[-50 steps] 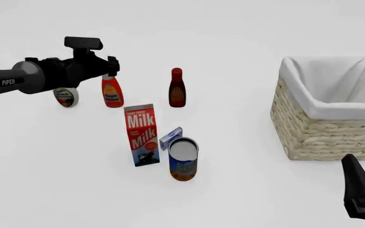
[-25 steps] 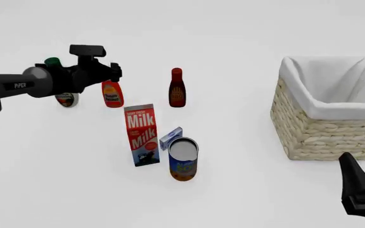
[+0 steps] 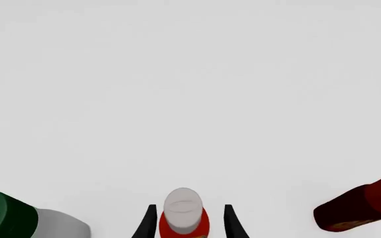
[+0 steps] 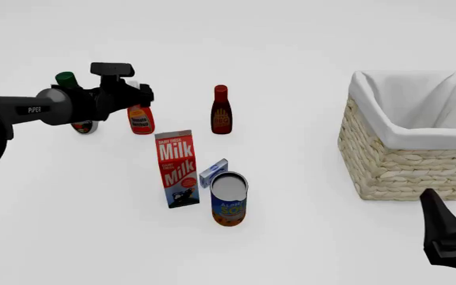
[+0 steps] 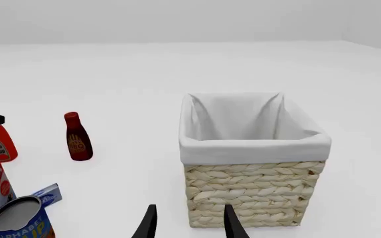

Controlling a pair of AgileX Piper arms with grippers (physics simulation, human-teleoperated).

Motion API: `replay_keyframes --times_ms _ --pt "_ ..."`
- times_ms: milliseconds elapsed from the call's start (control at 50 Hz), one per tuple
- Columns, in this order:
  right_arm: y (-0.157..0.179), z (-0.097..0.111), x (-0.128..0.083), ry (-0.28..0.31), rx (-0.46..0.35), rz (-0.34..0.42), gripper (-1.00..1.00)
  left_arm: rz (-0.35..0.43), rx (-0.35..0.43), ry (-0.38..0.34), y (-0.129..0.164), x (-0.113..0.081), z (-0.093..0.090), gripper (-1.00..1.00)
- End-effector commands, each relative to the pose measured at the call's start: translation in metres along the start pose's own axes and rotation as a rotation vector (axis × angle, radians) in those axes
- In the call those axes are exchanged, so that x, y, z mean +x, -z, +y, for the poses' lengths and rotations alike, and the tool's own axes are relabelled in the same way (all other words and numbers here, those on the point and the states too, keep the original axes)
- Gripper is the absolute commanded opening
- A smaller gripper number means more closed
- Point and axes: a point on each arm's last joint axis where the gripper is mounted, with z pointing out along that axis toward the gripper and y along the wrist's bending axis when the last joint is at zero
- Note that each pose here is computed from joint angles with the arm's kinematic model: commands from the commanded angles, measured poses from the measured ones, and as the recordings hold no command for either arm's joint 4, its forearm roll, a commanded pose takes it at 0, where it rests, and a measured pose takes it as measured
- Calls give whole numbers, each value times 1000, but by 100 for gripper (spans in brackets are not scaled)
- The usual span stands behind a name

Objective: Pick the ketchup and place it in the basket.

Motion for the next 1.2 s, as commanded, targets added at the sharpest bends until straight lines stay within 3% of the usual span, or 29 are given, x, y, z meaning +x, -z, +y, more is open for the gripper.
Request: replay_keyframes --times_ms 20,600,620,880,1200 --pt "-3 0 0 2 -2 8 100 11 -2 7 -8 7 1 100" --pt "-6 0 0 6 -5 13 100 25 -14 13 -24 23 8 100" --pt "-6 0 0 5 -5 13 100 28 -12 16 -25 23 7 -100" --pt "-4 0 0 4 -4 8 100 5 -2 15 -14 14 1 -100" --pt "0 0 0 9 -3 -4 100 -78 2 -6 36 -34 -1 -100"
